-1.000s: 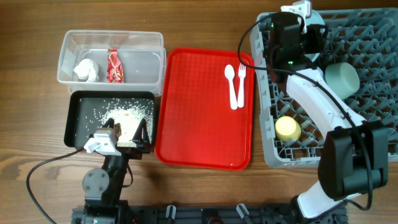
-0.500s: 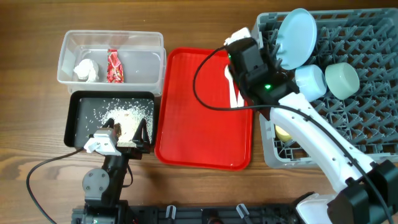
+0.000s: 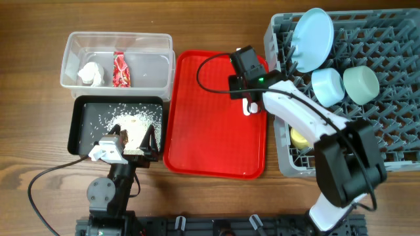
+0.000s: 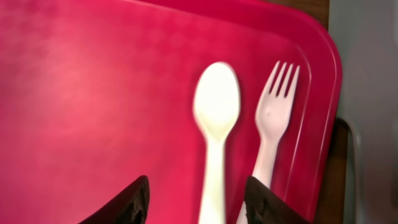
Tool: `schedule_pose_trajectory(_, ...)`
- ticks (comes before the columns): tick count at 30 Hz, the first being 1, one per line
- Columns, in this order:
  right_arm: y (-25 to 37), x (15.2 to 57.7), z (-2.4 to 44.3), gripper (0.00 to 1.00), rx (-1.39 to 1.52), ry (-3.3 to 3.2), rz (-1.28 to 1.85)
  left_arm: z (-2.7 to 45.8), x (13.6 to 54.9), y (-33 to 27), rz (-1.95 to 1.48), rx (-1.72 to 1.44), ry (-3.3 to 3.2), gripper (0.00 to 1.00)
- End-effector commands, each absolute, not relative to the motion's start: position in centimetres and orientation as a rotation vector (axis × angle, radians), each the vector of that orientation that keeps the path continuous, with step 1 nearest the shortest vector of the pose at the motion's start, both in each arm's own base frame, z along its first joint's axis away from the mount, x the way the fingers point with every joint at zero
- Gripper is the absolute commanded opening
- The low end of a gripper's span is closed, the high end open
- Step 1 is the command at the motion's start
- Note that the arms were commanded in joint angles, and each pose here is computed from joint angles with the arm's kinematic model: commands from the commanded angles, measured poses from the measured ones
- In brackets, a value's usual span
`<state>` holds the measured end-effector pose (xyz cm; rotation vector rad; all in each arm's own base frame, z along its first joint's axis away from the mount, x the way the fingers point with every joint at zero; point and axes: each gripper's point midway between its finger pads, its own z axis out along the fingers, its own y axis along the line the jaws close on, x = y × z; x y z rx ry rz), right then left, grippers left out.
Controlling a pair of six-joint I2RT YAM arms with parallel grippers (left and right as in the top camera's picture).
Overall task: Sort waste into correct bins and load items into the dishwasher rack
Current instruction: 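Grasp the white plastic spoon on the red tray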
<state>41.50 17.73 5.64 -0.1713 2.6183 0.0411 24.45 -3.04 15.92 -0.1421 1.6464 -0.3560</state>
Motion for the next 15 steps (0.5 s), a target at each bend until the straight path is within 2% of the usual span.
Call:
schedule_pose_trajectory(1, 16.9, 41.8, 1.8, 0.47, -0.16, 2.688, 0.025, 15.7, 24.4, -2.9, -0.356, -0.151, 1.648, 1.0)
schedule_pose_trajectory(3, 17.1, 41.3, 0.4, 0.46, -0.172, 2.727, 0.043, 15.7, 24.4, -2.9, -0.356, -0.151, 1.648, 1.0)
schedule_pose_trajectory(5, 17.5, 40.6, -0.8, 0.35, -0.187, 2.77, 0.073, 15.7, 24.4, -2.9, -0.356, -0.151, 1.648, 1.0)
schedule_pose_trajectory(8, 17.6, 39.9, -0.9, 0.27, -0.198, 2.799, 0.093, 15.7, 24.4, -2.9, -0.356, -0.151, 1.648, 1.0)
schedule_pose_trajectory(10, 17.6, 39.9, -0.9, 0.13, -0.198, 2.802, 0.091, 15.7, 24.4, -2.9, -0.356, -0.151, 1.648, 1.0)
schedule_pose_trajectory(12, 17.5, 39.7, -0.8, 0.04, -0.198, 2.808, 0.089, 15.7, 24.4, -2.9, -0.356, -0.151, 1.648, 1.0)
schedule_pose_trajectory(15, 17.5, 39.6, 0.4, 0.04, -0.193, 2.797, 0.097, 15.7, 24.4, -2.9, -0.356, -0.151, 1.648, 1.0)
